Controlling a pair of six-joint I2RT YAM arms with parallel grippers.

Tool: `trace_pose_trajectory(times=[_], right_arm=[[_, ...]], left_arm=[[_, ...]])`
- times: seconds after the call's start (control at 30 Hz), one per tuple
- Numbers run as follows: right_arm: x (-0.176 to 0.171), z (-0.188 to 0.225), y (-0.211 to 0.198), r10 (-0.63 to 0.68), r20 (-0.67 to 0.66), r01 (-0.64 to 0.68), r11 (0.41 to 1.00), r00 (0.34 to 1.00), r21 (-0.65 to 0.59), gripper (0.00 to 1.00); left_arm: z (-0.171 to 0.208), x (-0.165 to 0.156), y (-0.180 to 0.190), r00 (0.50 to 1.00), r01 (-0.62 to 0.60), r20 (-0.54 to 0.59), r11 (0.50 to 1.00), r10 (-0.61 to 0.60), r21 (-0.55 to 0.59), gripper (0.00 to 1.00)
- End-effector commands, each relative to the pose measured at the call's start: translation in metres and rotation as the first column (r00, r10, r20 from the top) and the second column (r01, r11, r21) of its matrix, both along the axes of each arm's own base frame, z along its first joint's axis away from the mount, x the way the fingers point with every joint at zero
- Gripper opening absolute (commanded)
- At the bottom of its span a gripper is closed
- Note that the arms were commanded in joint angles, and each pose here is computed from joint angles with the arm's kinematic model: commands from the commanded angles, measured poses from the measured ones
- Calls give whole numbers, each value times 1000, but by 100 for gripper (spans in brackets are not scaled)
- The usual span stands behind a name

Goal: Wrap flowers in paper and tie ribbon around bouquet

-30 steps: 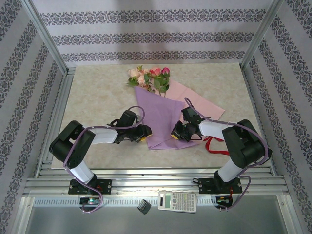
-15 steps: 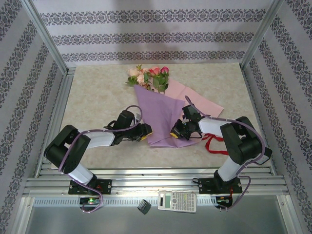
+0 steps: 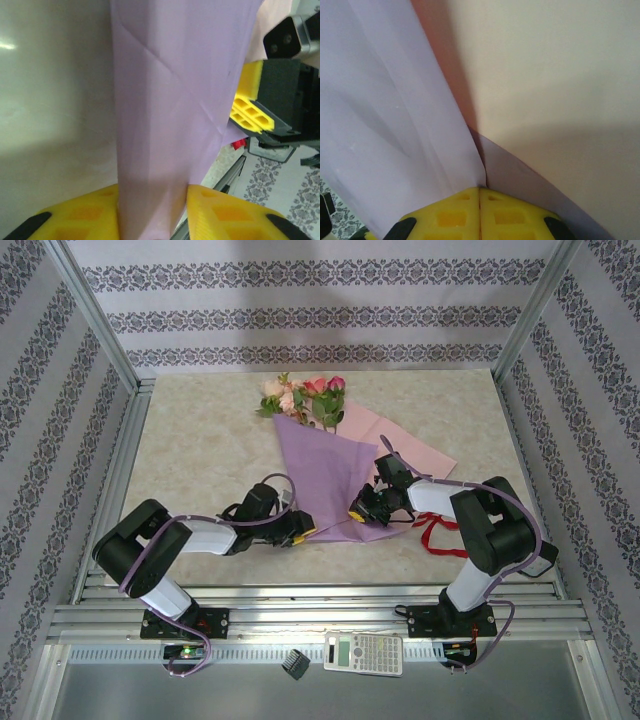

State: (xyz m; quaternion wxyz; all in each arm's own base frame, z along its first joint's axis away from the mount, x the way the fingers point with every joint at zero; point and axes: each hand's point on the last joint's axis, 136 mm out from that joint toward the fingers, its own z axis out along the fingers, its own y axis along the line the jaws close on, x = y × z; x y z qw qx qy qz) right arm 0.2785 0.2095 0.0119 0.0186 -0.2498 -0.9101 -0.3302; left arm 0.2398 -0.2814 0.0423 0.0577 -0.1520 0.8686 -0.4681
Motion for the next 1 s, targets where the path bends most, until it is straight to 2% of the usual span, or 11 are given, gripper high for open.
trace_pose_trajectory(times=[0.0, 0.17, 0.23, 0.27, 0.4, 0.53, 0.63, 0.7, 0.8, 0.97], right_arm=[[-18, -43, -30, -47, -95, 31, 985, 994, -168, 8], [-16, -38, -30, -48, -85, 34, 987, 995, -155, 9], [-13, -30, -29, -41, -70, 30, 988, 997, -152, 12], [-11, -24, -29, -33, -56, 24, 987, 998, -156, 16], [-6, 26, -28, -80, 24, 83, 990, 996, -112, 43], [-24, 59, -13, -211, -2, 211, 977, 977, -6, 60], [-48, 65, 10, -300, -92, 307, 949, 950, 70, 66], [-59, 65, 25, -384, -136, 399, 910, 913, 114, 71], [-61, 64, 40, -496, -162, 520, 835, 853, 180, 75], [-59, 61, 61, -590, -184, 618, 747, 787, 246, 75]], left_arm=[[4, -1, -6, 1000, -13, 17, 999, 14, -35, 23], [10, 1, -1, 998, -52, 28, 998, 53, -36, 12], [14, 4, -2, 997, -66, 23, 997, 68, -44, 4], [16, 6, -3, 997, -77, 20, 996, 78, -55, 0], [24, 14, -6, 991, -132, 5, 985, 134, -113, 0], [32, 19, -9, 988, -152, 0, 979, 154, -138, 0], [36, 20, -11, 988, -154, 2, 977, 156, -149, 0], [37, 21, -12, 988, -150, 2, 976, 152, -156, 0], [37, 21, -13, 988, -151, -1, 975, 153, -165, 0], [38, 20, -13, 989, -143, 0, 976, 145, -163, 0]])
